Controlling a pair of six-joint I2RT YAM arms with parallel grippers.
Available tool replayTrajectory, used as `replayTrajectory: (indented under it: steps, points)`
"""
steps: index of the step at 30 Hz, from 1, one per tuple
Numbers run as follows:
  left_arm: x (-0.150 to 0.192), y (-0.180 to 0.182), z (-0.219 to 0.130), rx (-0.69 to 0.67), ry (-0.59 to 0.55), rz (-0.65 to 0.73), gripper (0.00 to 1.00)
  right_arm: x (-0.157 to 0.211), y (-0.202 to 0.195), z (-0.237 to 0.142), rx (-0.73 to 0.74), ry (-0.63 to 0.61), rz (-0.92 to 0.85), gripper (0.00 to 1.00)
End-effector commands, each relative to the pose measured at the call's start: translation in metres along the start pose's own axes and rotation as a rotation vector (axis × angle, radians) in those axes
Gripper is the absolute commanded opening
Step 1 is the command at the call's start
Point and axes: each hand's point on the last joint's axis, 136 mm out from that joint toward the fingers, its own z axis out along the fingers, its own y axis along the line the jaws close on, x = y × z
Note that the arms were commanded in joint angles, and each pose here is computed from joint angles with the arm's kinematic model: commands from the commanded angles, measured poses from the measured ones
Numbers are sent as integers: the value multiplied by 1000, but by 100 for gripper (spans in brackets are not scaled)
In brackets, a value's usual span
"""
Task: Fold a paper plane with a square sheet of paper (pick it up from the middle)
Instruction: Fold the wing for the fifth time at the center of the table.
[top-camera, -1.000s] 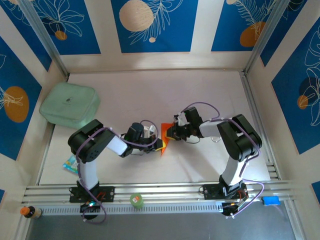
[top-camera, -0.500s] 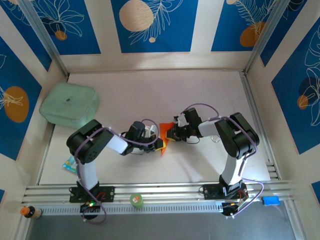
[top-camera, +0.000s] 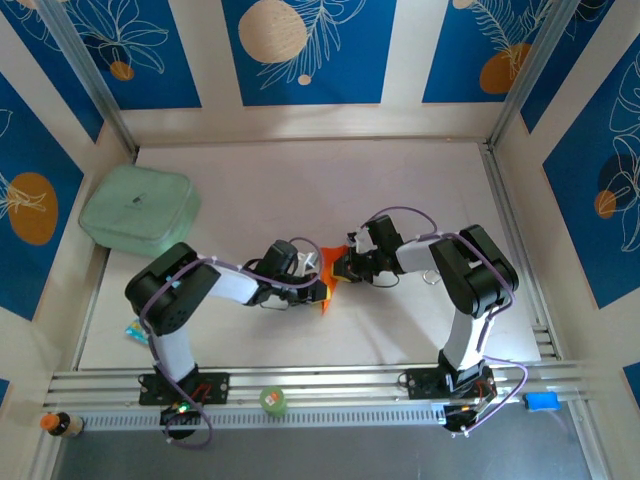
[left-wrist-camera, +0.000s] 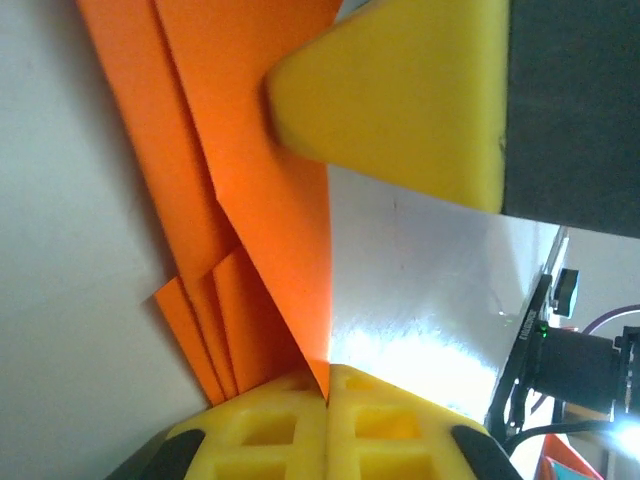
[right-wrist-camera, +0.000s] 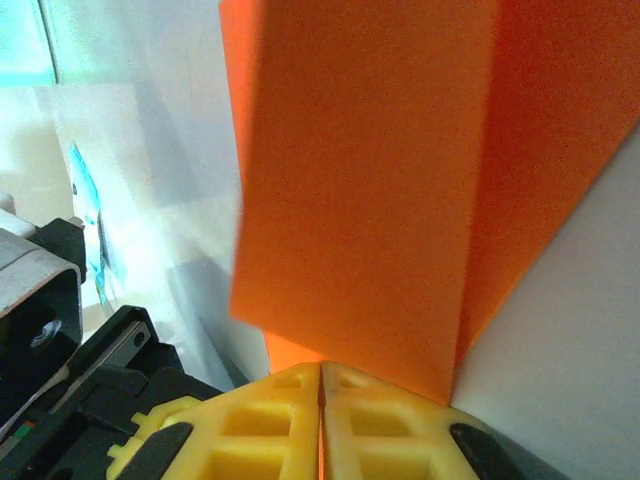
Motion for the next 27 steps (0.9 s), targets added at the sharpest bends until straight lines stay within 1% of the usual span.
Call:
replayTrajectory:
  steps: [1,2,3,5,9,12,14,19,20,25,27]
  points:
    - [64,48,-5,-175,195,-128,4,9,-27,7,98,28,66,9]
    - [63,46,-5,-172,195,-127,10,10,-27,7,98,31,66,9]
    - [64,45,-5,-166,197,-126,13,10,-28,7,102,30,67,9]
    - [66,40,-4,-140,215,-122,14,10,-29,8,109,30,68,9]
    - [70,40,-6,-152,223,-119,17,12,-30,9,112,31,69,8]
    - [71,40,-9,-158,216,-117,16,12,-32,9,123,33,74,8]
    - [73,39,-10,-159,216,-116,14,13,-32,10,129,37,75,7]
    - [75,38,-10,-152,225,-114,1,15,-33,11,139,44,76,7]
    - [76,37,-9,-152,226,-113,0,15,-33,11,142,44,75,7]
    - [80,37,-8,-141,248,-116,0,16,-34,11,156,46,76,7]
    - [82,37,-8,-143,255,-116,8,16,-35,12,162,45,78,7]
